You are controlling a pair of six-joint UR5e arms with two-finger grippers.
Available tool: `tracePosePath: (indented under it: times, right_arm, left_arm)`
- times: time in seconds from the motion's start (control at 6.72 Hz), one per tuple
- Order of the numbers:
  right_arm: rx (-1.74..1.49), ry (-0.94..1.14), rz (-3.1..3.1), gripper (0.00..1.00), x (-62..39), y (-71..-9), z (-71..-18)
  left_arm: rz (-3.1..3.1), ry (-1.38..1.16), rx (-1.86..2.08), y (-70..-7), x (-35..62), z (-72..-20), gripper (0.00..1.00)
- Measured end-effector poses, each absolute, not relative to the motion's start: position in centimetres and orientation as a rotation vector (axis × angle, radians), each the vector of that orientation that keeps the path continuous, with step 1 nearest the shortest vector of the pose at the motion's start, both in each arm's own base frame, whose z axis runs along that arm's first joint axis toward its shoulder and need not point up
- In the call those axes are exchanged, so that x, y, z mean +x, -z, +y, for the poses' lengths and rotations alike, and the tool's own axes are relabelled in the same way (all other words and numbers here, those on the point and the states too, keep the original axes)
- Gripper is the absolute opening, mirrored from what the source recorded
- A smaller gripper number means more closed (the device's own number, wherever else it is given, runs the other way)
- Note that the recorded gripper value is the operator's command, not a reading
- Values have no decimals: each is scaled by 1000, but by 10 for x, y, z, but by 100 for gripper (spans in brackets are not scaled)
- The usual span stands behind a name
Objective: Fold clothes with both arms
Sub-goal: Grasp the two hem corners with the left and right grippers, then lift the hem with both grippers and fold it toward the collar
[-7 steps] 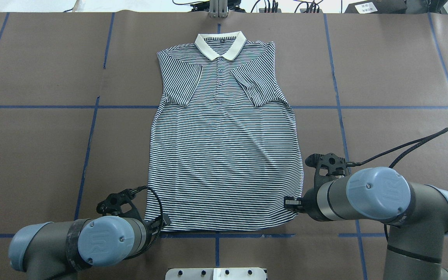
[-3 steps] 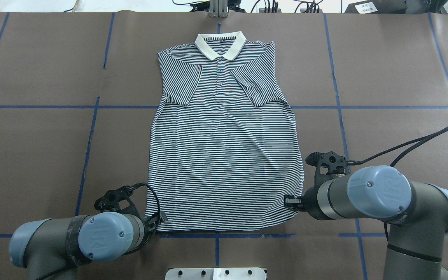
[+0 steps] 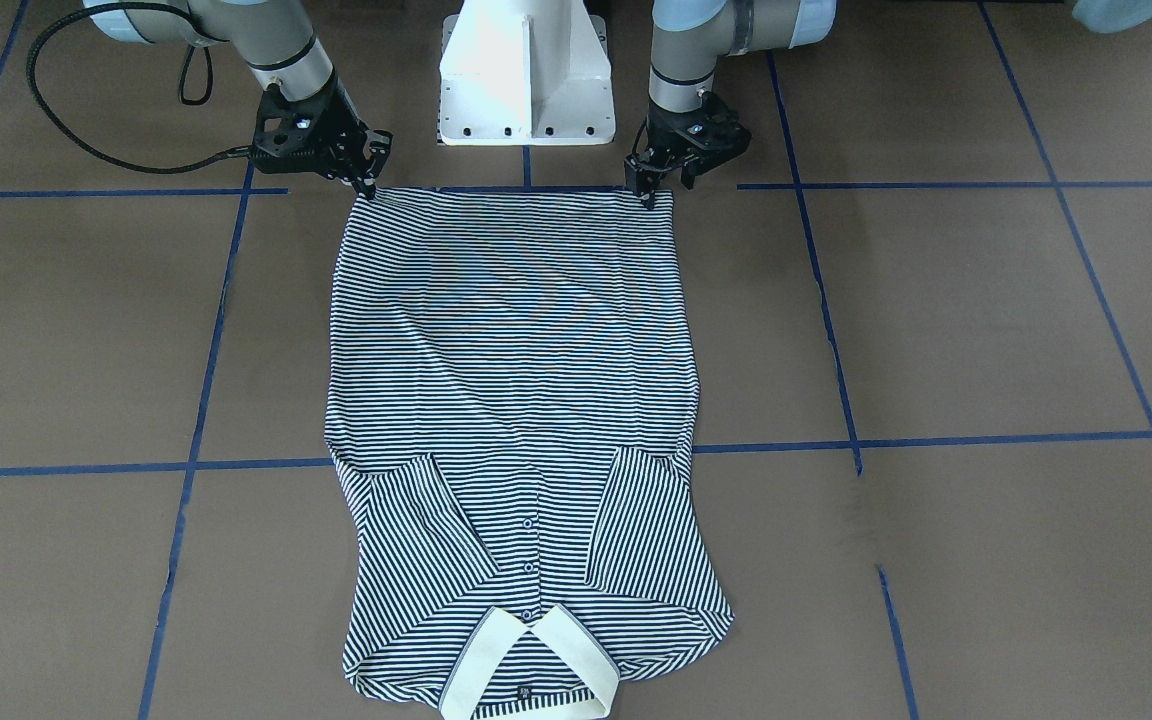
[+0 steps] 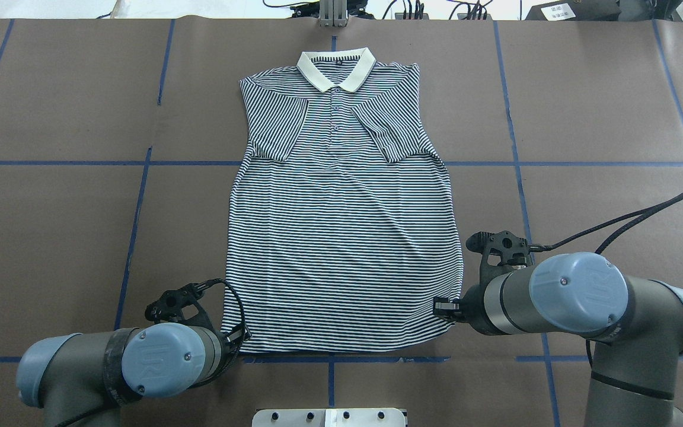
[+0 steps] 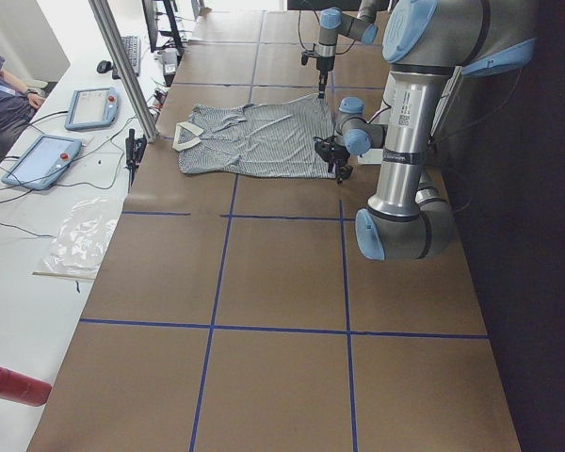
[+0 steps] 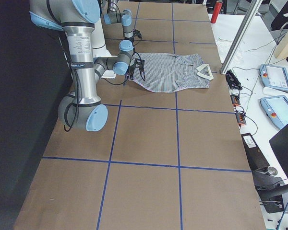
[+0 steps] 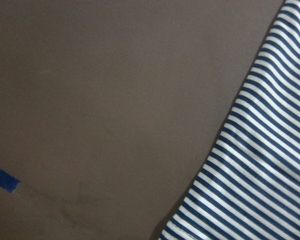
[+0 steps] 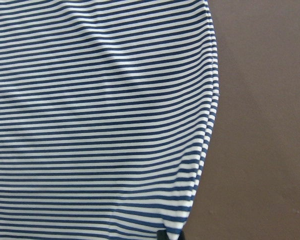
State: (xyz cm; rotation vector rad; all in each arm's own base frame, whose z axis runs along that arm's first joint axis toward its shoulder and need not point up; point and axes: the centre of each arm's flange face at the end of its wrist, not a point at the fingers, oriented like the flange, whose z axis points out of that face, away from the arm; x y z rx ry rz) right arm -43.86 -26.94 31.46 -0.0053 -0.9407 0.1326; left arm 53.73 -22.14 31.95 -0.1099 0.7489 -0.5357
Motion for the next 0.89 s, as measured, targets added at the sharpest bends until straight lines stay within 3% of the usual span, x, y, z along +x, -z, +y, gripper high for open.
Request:
tracePosePath:
  times: [0.89]
  right_arm:
    - [-44, -111, -966, 0, -420, -308, -260]
  left_arm:
    - [836, 541, -116, -265, 490, -224, 0]
